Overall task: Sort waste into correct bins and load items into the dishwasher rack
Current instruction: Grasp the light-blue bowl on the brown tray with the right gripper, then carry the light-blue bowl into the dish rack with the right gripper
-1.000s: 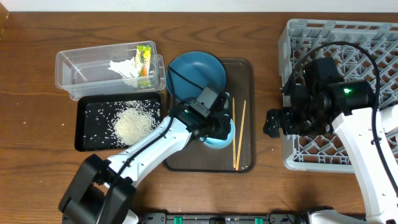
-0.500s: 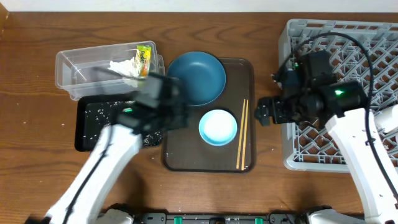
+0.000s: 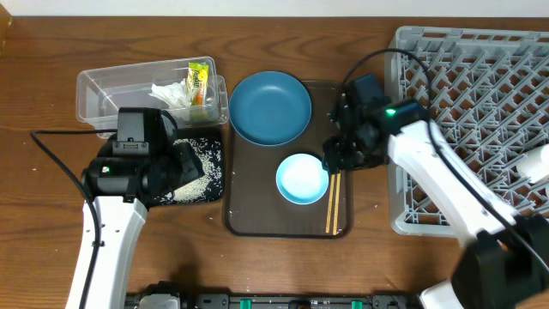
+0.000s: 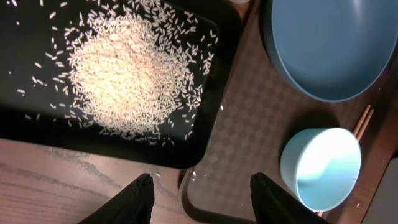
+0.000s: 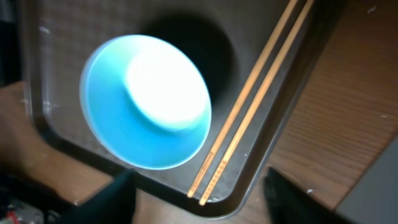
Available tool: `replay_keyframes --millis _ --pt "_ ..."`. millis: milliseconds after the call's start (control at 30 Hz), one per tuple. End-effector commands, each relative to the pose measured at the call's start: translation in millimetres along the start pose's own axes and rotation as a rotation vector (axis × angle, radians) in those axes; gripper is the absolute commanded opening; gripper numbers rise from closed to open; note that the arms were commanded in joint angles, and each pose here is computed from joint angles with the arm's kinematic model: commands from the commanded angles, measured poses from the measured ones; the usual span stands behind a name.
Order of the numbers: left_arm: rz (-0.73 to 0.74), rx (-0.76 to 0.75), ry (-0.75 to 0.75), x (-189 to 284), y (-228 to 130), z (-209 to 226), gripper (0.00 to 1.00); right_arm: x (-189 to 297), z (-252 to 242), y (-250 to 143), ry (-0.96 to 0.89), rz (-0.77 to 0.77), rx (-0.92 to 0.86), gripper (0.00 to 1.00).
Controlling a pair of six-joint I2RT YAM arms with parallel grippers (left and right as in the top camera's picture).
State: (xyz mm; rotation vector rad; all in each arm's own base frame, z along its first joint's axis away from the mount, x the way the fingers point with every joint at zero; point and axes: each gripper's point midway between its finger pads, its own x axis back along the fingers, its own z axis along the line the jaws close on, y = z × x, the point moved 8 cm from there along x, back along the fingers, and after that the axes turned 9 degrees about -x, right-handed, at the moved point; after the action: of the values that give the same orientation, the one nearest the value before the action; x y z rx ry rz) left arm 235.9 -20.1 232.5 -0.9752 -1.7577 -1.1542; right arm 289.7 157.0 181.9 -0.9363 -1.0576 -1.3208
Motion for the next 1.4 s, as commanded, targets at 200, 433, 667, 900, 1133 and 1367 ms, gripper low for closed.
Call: replay_keyframes --millis 200,433,667,900,1133,1367 --pt "0.012 -0.008 0.020 -1.7 0.0 2.9 0.53 -71.9 1.9 1.5 -0.083 0.159 -0.034 0.42" --pt "0.012 -0.008 0.020 -1.7 0.0 3.0 0.53 -92.0 -2.1 2.6 -0.092 0.200 -0.053 0.01" --pt "0.012 -0.008 0.020 -1.7 0.0 2.8 0.53 -29.8 -21.2 23.6 -0.135 0.042 -0.108 0.01" --pt "0.011 -0.008 0.020 -1.7 0.1 2.9 0.53 83.4 -72.7 35.1 -0.386 -0.367 -0.222 0.01" --pt "0.011 -0.008 0.020 -1.7 0.1 2.9 0.53 177.5 -130.6 33.5 -0.659 -0.767 -0.377 0.01" --pt "0.011 -0.008 0.020 -1.7 0.1 2.9 0.53 229.5 -187.1 44.8 -0.919 -0.995 -0.528 0.01"
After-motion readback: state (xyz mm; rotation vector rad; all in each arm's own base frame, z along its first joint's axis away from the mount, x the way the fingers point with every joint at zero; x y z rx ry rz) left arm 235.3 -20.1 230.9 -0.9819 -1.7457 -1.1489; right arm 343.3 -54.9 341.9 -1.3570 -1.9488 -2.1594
